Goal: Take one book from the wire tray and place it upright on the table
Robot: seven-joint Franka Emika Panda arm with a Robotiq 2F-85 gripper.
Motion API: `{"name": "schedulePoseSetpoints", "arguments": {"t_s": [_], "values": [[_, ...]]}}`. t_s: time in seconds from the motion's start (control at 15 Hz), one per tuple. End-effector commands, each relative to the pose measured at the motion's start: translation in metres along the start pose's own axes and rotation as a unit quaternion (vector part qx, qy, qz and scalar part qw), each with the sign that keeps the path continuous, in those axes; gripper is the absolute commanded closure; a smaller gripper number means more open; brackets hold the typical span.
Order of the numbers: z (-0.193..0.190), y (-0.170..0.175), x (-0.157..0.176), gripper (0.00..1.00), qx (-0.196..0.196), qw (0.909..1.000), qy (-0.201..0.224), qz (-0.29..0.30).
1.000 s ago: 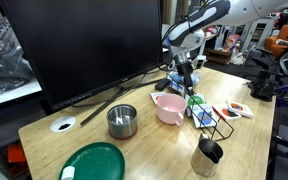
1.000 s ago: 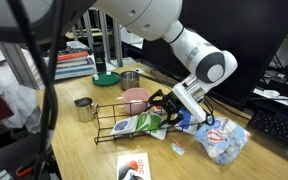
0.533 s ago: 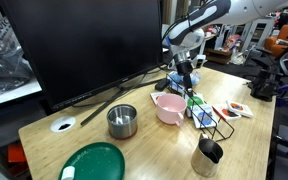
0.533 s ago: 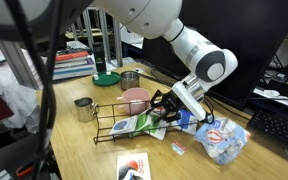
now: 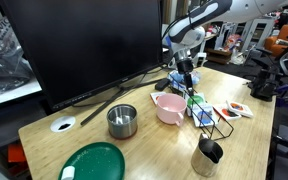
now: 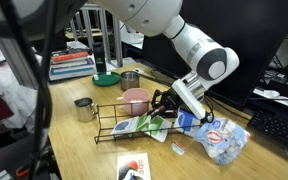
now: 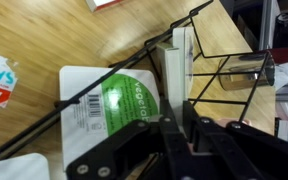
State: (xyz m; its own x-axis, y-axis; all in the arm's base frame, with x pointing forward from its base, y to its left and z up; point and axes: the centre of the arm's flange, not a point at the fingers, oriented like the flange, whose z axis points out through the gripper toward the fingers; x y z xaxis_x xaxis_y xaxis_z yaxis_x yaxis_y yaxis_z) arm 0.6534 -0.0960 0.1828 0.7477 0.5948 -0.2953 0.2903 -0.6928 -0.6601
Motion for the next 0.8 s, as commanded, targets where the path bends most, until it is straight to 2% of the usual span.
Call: {"name": "schedulePoseSetpoints", "arguments": {"t_s": [0.0,0.33,0.73], "values": [[0.000,0.003,-0.008,0.98,0.000,0.9998,0.016,0.013],[-0.019,-0.013,-0.024,0.96,-0.013,0.9994,0.032,0.007],[-0.035,-0.053,-0.040,0.96,-0.038,0.9982,0.047,0.001]]}}
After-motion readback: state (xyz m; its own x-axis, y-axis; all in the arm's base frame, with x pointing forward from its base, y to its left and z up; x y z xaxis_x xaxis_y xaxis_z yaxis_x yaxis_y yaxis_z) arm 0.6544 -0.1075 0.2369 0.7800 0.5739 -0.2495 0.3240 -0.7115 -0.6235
